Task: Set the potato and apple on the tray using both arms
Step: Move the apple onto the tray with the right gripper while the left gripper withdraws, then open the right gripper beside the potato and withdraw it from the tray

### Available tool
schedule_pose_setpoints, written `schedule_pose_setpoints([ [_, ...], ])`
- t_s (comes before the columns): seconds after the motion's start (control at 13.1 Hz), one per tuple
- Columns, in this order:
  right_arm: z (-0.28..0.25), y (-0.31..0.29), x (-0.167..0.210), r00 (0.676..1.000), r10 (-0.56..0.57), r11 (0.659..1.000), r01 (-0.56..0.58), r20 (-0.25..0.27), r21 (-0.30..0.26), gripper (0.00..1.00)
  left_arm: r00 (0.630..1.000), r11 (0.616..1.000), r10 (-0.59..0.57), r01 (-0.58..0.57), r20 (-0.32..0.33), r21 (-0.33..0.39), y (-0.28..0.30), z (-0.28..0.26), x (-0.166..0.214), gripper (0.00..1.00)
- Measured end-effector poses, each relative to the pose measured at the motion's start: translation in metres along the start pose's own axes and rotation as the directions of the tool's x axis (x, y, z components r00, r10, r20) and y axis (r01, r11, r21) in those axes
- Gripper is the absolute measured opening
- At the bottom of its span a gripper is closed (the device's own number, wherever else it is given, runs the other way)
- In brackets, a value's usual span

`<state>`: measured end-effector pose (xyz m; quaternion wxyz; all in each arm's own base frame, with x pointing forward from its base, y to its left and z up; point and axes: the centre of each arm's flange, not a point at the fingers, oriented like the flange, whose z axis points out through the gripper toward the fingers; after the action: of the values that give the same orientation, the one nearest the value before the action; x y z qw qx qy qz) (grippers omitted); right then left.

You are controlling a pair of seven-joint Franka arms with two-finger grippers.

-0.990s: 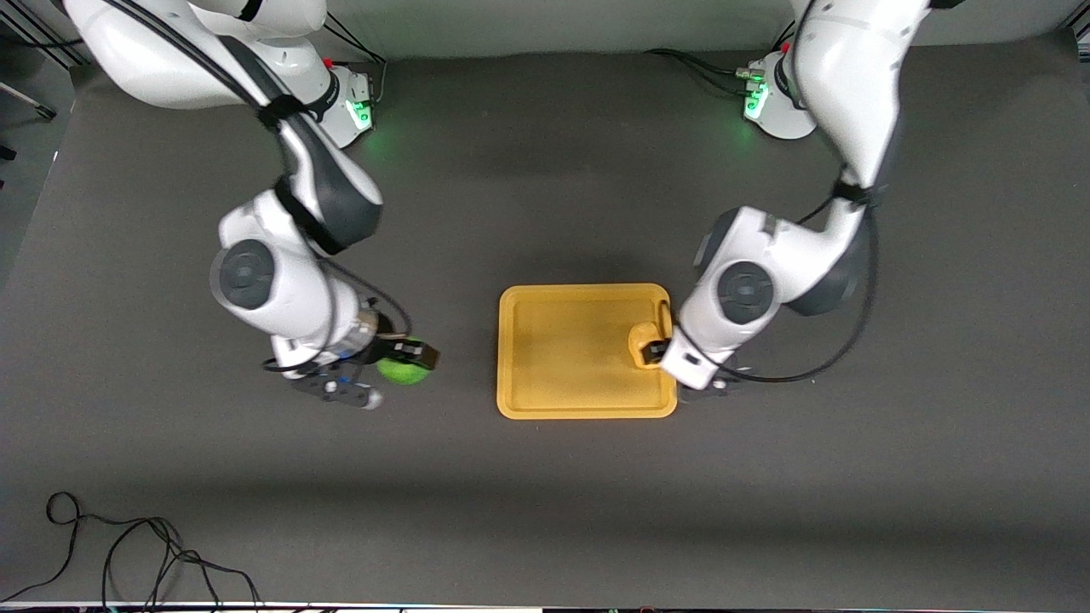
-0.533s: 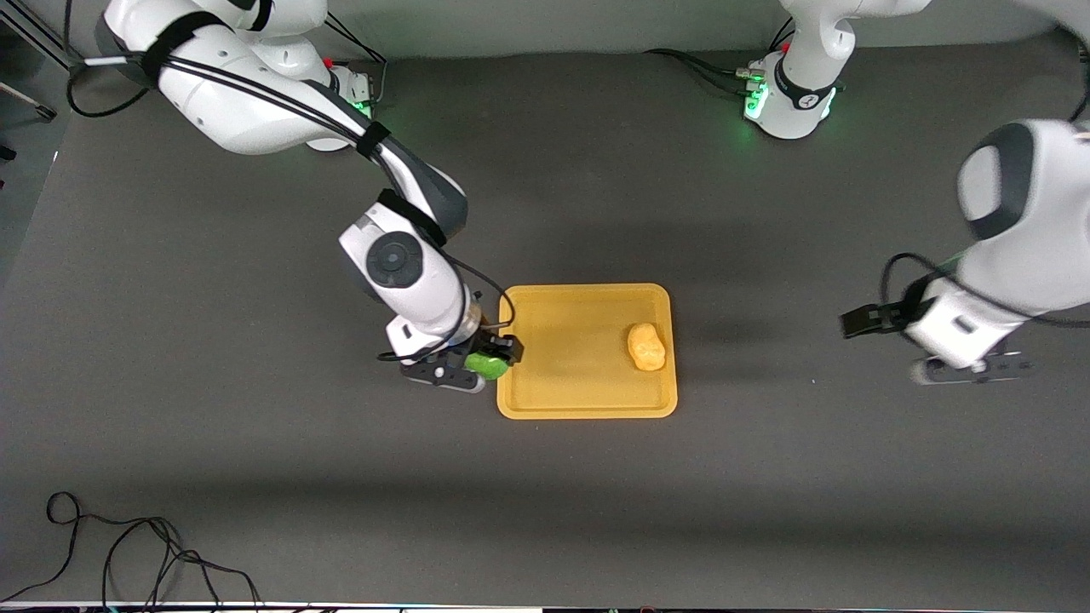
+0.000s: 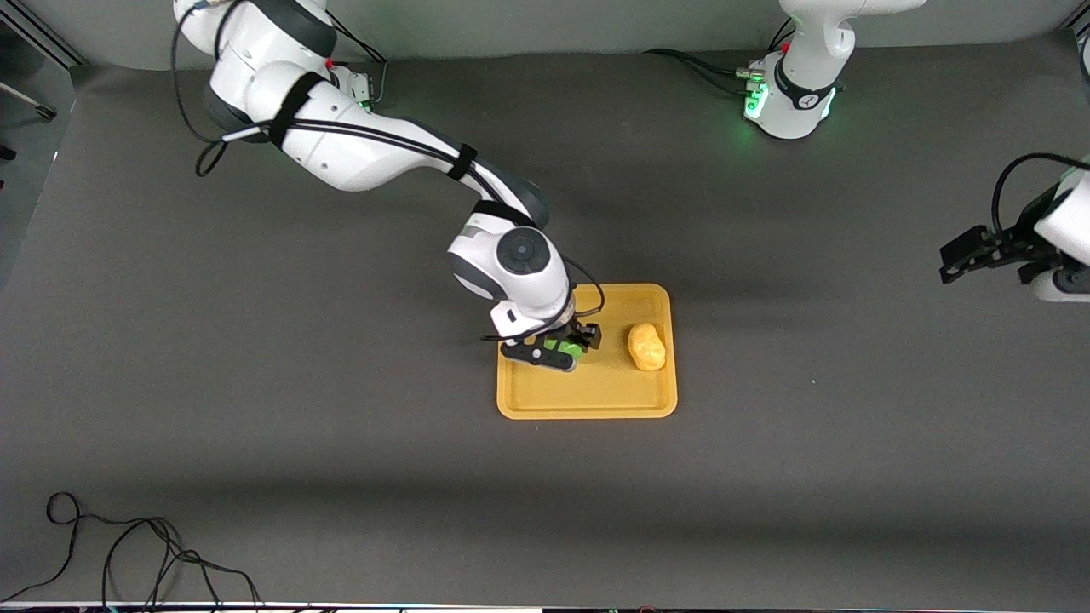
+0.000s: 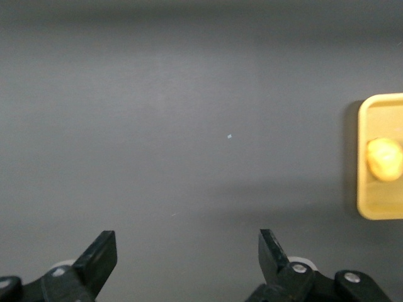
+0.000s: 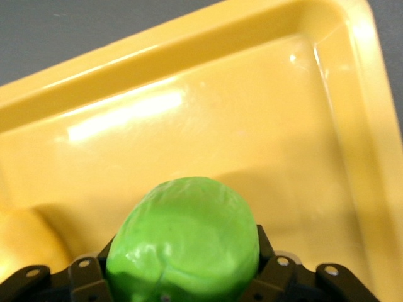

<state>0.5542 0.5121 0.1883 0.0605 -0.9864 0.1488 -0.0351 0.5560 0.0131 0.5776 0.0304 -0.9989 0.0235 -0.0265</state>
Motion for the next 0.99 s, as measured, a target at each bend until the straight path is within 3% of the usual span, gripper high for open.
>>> schedule_pose_setpoints([
  [0.3,0.015,0.007,0.01,1.0,0.017,1.0,-0.017,0.001,-0.014,0.79,1.0,1.0,0.011,-0.012,0.019,0.016,0.003,0.008,-0.004,1.0],
  [0.46,0.014,0.007,0.012,1.0,0.019,1.0,-0.019,-0.002,-0.011,0.96,1.0,1.0,0.014,-0.015,0.027,0.016,0.004,0.011,-0.004,1.0],
  [0.61,0.008,0.006,0.019,1.0,0.029,0.999,-0.029,-0.009,-0.015,1.0,0.999,1.0,0.015,-0.015,0.03,0.016,0.004,0.013,-0.004,1.0],
  [0.69,0.002,0.008,0.025,0.999,0.037,0.998,-0.037,-0.01,-0.042,1.0,0.999,1.0,0.015,-0.015,0.032,0.016,0.004,0.014,-0.004,1.0],
  [0.84,-0.031,0.007,0.037,0.999,0.048,0.994,-0.049,-0.009,-0.097,1.0,0.999,1.0,0.015,-0.016,0.035,0.016,0.004,0.015,-0.005,1.0],
  [0.99,-0.09,0.008,0.053,0.999,0.05,0.994,-0.048,0.013,-0.101,1.0,0.999,1.0,0.015,-0.016,0.036,0.016,0.004,0.016,-0.005,1.0],
])
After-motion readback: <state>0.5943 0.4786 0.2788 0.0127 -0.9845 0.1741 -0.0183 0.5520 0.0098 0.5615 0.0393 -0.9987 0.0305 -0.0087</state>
